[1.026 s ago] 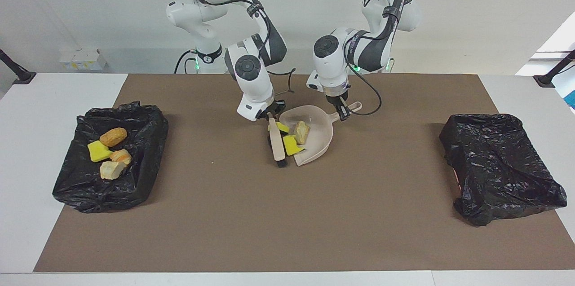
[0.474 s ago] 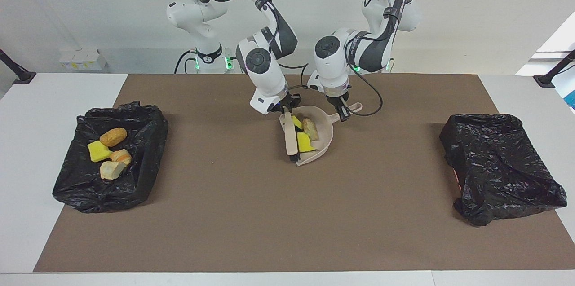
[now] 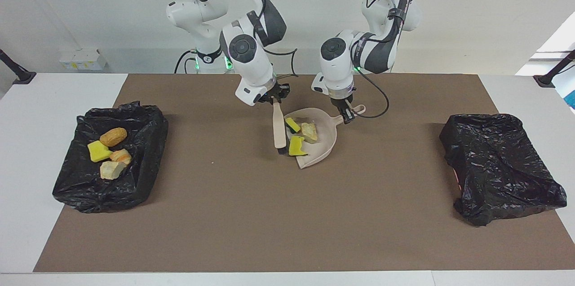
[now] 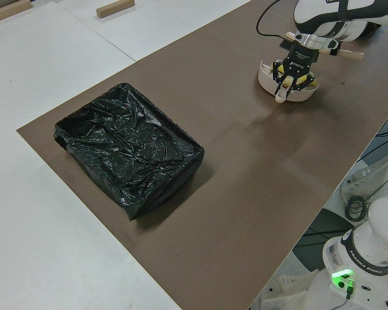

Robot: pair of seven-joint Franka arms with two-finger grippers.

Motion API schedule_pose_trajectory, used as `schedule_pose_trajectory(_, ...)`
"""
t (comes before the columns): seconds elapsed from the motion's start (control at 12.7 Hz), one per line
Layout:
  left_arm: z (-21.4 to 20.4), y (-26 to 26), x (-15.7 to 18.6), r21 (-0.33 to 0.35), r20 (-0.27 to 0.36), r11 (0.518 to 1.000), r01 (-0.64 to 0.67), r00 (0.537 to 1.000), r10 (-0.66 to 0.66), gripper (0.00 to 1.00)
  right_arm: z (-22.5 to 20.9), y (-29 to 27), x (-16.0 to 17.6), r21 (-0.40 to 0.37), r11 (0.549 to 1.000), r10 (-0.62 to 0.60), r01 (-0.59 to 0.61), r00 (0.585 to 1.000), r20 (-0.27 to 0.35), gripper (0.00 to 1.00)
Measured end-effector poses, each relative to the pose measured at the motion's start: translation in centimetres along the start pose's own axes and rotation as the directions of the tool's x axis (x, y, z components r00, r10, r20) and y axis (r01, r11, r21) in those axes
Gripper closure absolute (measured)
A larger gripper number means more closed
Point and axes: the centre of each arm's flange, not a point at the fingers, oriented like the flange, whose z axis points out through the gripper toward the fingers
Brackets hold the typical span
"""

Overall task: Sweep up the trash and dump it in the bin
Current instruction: 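Sweep the sponges and chunks into the dustpan with the right gripper's brush, then carry the loaded dustpan with the left gripper to the farther black bag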

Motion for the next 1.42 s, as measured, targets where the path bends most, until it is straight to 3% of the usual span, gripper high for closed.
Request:
schedule_pose_trajectory(0.55, -0.1, -0.2, 0.0, 0.006, -0.009, 1.000, -0.012, 1.000, 0.012, 0.69, -0.2, 1.6, -0.7, -0.134, 0.990, -0.032, 0.033, 0.999, 0.011, 0.74)
schedule_pose_trajectory(0.87, -1.0, -3.6, -2.0, 0.022, -0.038, 0.998, -0.058, 0.998, 0.059, 0.69, 0.3, 2.7, -1.1, -0.166, 0.985, -0.047, 0.050, 0.999, 0.021, 0.74)
schedule_pose_trajectory(1.18, -3.7, -8.5, -6.8, 0.068, -0.078, 0.991, -0.119, 0.989, 0.124, 0.69, 1.5, 2.3, -2.0, -0.177, 0.982, -0.058, 0.065, 0.997, 0.043, 0.74)
schedule_pose_trajectory(1.42, -5.1, -12.4, -12.6, 0.100, -0.090, 0.980, -0.174, 0.979, 0.183, 0.69, 3.5, -0.5, -3.3, -0.197, 0.979, -0.051, 0.058, 0.998, 0.036, 0.74)
